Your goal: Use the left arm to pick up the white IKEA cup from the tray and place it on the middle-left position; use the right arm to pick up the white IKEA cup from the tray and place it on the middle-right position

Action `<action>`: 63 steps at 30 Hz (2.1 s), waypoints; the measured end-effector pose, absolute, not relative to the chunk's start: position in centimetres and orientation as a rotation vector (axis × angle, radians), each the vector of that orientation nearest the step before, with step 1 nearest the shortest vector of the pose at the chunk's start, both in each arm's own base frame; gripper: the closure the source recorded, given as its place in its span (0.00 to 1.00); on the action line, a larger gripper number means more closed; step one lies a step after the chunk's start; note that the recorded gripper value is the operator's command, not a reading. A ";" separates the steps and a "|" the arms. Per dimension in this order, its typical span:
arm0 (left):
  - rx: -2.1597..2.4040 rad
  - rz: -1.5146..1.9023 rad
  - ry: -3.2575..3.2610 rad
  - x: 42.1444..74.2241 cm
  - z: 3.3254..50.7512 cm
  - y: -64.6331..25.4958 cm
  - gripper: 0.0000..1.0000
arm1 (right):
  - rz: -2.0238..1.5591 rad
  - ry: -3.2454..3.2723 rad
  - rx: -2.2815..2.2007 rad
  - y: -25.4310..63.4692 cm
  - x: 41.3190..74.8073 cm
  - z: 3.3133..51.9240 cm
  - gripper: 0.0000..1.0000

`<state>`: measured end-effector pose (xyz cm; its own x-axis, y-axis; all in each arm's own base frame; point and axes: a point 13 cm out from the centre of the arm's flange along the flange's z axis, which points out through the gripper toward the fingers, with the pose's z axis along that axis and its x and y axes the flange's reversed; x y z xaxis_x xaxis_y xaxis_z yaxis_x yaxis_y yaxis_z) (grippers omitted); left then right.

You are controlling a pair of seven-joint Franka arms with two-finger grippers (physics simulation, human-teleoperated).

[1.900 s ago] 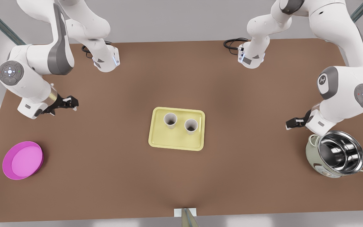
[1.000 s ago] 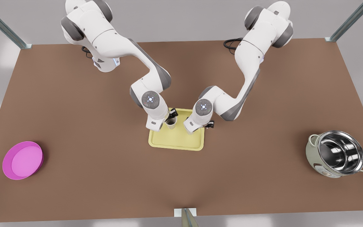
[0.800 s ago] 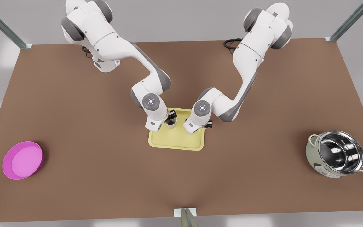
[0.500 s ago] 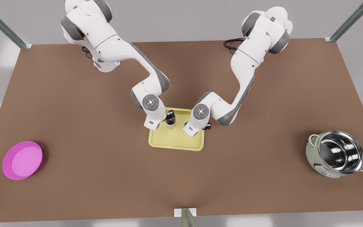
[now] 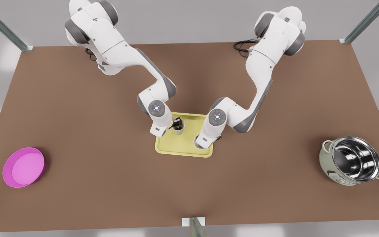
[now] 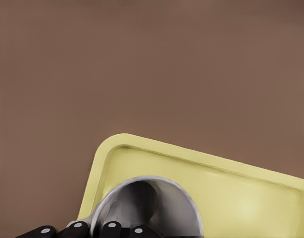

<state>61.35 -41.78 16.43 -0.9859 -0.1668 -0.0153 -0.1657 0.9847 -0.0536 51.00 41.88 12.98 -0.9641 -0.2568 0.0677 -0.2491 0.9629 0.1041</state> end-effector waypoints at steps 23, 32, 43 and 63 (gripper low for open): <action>-0.241 -0.104 2.889 75.7 10.8 -14.8 0.77 | -0.153 -3.018 0.406 43.4 49.2 10.7 0.65; -0.139 -0.170 2.880 76.2 11.1 -15.6 0.00 | -0.208 -3.024 0.441 43.4 50.2 12.6 1.00; -0.023 -0.101 2.875 76.6 12.1 -14.6 0.00 | -0.196 -3.032 0.218 21.2 61.6 24.3 1.00; 0.071 0.043 3.096 64.6 38.7 -8.0 0.00 | -0.155 -2.858 0.661 -0.5 69.7 13.4 1.00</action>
<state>64.61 -8.04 38.72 -0.9980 0.0465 -0.0437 0.0452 0.9986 0.0288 69.66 -0.53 13.38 -0.8790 -0.4442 0.1735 -0.4227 0.8942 0.1474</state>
